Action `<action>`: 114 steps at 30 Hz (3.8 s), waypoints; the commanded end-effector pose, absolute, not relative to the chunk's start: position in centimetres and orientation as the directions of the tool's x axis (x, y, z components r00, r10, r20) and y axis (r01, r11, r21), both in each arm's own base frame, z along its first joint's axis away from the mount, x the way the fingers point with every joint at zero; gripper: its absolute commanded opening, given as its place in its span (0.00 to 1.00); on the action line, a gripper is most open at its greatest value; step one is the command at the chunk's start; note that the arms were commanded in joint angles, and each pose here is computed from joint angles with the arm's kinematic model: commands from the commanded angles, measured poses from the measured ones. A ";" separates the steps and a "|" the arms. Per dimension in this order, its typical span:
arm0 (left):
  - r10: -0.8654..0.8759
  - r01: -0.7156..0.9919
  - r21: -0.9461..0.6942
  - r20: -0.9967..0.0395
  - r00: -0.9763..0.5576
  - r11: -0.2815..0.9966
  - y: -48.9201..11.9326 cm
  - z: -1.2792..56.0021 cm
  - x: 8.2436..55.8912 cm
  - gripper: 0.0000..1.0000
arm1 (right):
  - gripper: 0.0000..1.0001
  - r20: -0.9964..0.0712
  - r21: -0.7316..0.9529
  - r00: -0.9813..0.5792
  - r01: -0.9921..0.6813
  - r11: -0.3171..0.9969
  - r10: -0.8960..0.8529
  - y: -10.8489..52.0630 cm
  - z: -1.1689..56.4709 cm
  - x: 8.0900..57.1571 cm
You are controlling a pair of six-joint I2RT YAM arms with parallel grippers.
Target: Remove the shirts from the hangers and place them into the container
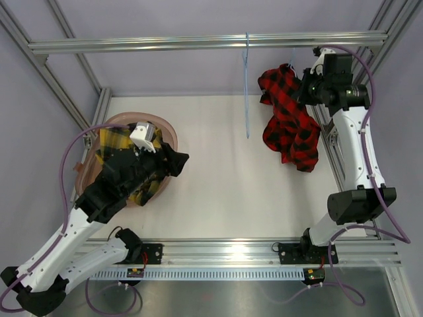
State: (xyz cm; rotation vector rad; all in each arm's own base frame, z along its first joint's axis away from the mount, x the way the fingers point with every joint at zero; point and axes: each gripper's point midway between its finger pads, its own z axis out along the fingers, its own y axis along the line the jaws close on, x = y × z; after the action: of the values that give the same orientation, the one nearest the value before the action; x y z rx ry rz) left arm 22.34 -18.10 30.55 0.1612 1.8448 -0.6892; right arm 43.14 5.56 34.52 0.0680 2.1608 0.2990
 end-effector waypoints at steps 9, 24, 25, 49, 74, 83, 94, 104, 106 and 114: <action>-0.180 0.652 -0.395 -0.910 -0.373 0.647 -22.6 36.3 20.6 0.78 | 0.00 -0.888 0.249 -0.410 -0.049 0.967 0.208 5.4 37.4 35.4; -0.104 0.877 -0.343 -0.939 -0.327 0.337 -28.9 45.7 19.2 0.89 | 0.00 -0.791 0.507 -0.556 -0.362 0.783 0.255 11.9 36.5 17.1; -0.128 0.899 -0.325 -0.945 -0.300 0.293 -29.1 48.1 18.6 0.89 | 0.00 -0.790 0.508 -0.563 -0.379 0.774 0.243 12.0 36.2 16.2; 0.053 0.801 -0.457 -0.878 -0.475 -0.386 -37.1 47.3 15.9 0.87 | 0.00 -0.717 0.685 -0.684 -0.656 0.318 0.134 17.0 35.2 2.5; 0.095 0.786 -0.581 -0.813 -0.575 -0.212 -38.9 44.6 16.6 0.00 | 0.66 -0.757 0.642 -0.639 -0.688 0.338 0.137 16.7 36.8 2.1; -0.010 0.865 -0.469 -0.880 -0.475 0.179 -33.4 46.2 17.5 0.00 | 0.86 -0.818 0.538 -0.556 -0.645 0.542 0.150 14.8 36.3 5.1; -0.029 0.896 -0.410 -0.911 -0.411 0.174 -30.3 50.3 15.1 0.00 | 0.85 -0.828 0.515 -0.540 -0.627 0.585 0.149 14.3 35.0 6.1; -0.045 0.908 -0.407 -0.913 -0.405 0.099 -28.9 51.9 12.3 0.00 | 0.84 -0.880 0.438 -0.450 -0.643 0.628 0.153 13.9 37.9 8.2; -0.043 0.912 -0.400 -0.916 -0.398 0.088 -28.2 52.4 11.4 0.00 | 0.84 -0.881 0.436 -0.448 -0.643 0.630 0.153 14.0 37.8 9.0; -0.099 0.938 -0.346 -0.933 -0.347 -0.026 -25.5 57.3 6.9 0.00 | 0.82 -0.900 0.414 -0.412 -0.710 0.570 0.140 14.9 38.3 8.6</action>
State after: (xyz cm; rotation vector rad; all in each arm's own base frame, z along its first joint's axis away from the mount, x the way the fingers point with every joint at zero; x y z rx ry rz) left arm 10.97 -27.78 53.27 0.9043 1.5313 -1.4329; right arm 8.63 14.36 36.73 -0.3758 1.8429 1.0138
